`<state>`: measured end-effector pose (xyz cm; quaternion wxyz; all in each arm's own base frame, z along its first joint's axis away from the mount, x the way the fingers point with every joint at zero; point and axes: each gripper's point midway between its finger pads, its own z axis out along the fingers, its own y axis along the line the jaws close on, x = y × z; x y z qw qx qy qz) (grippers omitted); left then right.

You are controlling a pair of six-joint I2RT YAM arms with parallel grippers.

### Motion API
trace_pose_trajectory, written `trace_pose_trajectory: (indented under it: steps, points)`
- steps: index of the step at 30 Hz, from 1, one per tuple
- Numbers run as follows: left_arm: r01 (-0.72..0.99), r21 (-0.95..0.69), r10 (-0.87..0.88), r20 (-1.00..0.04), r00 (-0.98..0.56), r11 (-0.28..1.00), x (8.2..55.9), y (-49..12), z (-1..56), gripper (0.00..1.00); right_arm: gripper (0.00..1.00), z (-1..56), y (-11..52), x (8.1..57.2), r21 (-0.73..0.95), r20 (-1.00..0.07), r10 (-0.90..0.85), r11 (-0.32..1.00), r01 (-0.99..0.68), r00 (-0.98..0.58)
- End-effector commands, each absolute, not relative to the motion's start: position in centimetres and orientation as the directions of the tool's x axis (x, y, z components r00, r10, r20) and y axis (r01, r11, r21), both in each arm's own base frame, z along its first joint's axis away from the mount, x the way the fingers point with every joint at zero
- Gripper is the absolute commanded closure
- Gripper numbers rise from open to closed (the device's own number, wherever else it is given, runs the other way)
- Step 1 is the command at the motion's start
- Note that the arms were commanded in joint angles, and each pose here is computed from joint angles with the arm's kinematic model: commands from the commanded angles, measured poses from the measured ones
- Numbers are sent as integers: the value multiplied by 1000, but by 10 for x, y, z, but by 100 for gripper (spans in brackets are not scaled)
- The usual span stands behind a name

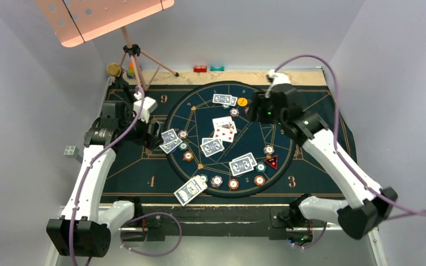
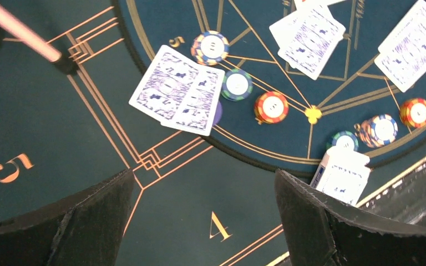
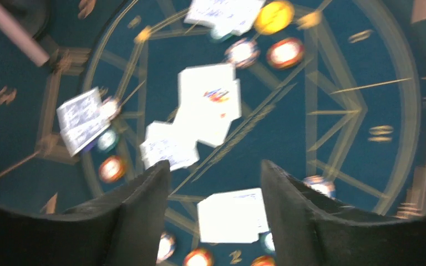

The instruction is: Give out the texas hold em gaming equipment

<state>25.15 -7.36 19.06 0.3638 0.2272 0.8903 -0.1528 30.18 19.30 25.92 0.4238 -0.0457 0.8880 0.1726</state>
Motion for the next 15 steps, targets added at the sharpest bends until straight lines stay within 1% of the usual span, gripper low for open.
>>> trace_pose_trajectory:
  steps: [1,3,4,5,7,9,11,13,15]
  points:
    - [381,-137,149,-762,-631,914,280,-50,196,1,22,279,104,329,239,-887,259,966,101,-382]
    - [300,-147,82,-769,-634,943,292,-33,195,0,17,280,67,335,198,-940,248,956,218,-235]
    - [269,-151,58,-769,-636,951,298,-26,193,0,16,265,46,335,140,-957,208,942,305,-204]
    - [243,-151,36,-779,-626,958,304,-20,192,0,15,260,33,336,98,-970,170,929,356,-176]
    - [202,-150,7,-785,-619,968,311,-11,185,0,13,253,16,338,3,-982,82,906,423,-168]
    - [176,-142,-8,-800,-599,974,318,-6,178,0,12,241,6,340,-53,-979,47,880,472,-198]
    - [158,-131,-19,-824,-566,979,327,-2,172,0,11,227,2,345,-60,-971,63,871,487,-233]
    - [156,-123,-23,-850,-526,980,335,-1,163,0,10,218,-2,350,-38,-969,96,855,517,-230]
    - [167,-115,-22,-879,-477,979,342,-1,156,0,8,210,-15,349,-60,-977,71,813,579,-201]
